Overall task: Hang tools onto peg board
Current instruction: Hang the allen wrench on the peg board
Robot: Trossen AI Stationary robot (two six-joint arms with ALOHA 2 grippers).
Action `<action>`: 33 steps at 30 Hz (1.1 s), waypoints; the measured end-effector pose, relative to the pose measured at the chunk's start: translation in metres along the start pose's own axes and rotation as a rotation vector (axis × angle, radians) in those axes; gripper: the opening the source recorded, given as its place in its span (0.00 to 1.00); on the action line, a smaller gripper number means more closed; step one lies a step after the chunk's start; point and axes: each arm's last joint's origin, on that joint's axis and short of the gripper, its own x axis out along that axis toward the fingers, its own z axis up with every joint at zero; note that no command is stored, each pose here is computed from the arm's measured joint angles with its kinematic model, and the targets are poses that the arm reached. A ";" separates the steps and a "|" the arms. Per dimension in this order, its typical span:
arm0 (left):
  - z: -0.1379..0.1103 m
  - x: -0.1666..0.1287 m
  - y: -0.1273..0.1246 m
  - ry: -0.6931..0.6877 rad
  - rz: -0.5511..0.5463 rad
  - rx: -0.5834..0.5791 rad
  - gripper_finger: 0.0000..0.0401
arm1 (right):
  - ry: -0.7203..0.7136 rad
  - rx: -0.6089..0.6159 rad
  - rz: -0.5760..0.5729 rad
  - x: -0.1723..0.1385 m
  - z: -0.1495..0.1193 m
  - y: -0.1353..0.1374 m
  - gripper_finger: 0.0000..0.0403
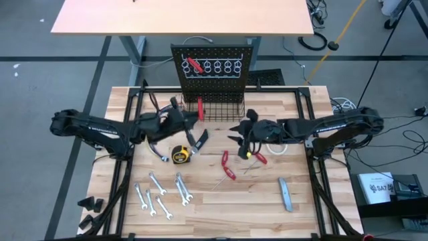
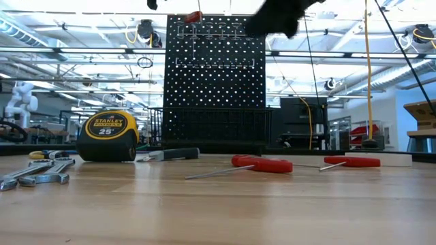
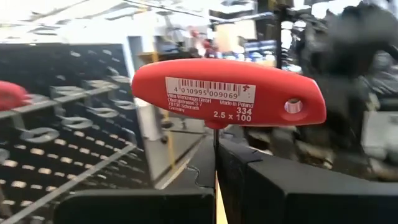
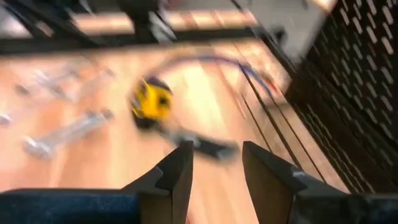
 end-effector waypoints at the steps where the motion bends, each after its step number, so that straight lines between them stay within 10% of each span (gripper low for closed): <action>1: 0.004 0.003 0.002 -0.006 0.017 -0.007 0.00 | 0.034 0.002 -0.034 -0.001 -0.004 -0.002 0.33; 11: 0.020 0.058 0.014 0.035 0.251 -0.046 0.00 | 0.141 -0.038 -0.165 -0.003 -0.016 -0.008 0.33; 24: 0.102 0.085 0.045 -0.002 0.411 0.115 0.00 | 0.181 -0.070 -0.170 -0.003 -0.020 -0.009 0.33; 33: 0.083 0.107 0.078 0.057 0.478 0.113 0.00 | 0.156 -0.059 -0.165 -0.003 -0.018 -0.008 0.33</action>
